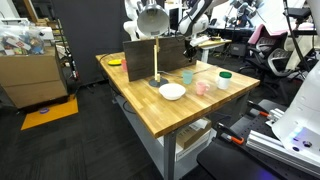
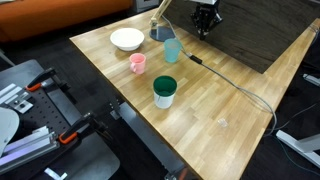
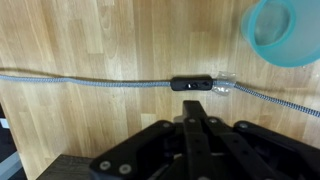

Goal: Turn on the desk lamp

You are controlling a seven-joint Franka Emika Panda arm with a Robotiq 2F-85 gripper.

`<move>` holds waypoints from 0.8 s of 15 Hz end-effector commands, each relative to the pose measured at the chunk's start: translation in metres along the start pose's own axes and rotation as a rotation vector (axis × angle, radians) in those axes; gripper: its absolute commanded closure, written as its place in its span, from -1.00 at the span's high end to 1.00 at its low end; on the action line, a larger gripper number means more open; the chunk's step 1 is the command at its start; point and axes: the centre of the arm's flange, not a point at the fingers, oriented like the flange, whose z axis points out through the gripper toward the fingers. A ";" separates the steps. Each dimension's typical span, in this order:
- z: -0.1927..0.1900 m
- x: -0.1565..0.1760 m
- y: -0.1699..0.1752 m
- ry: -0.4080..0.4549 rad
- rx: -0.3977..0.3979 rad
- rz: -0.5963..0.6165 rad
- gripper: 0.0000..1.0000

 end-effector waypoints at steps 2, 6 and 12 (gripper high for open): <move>0.017 0.013 0.000 -0.032 0.025 0.015 -1.00; 0.031 0.017 -0.006 -0.047 0.053 0.026 -1.00; 0.045 0.024 -0.008 -0.050 0.073 0.050 -1.00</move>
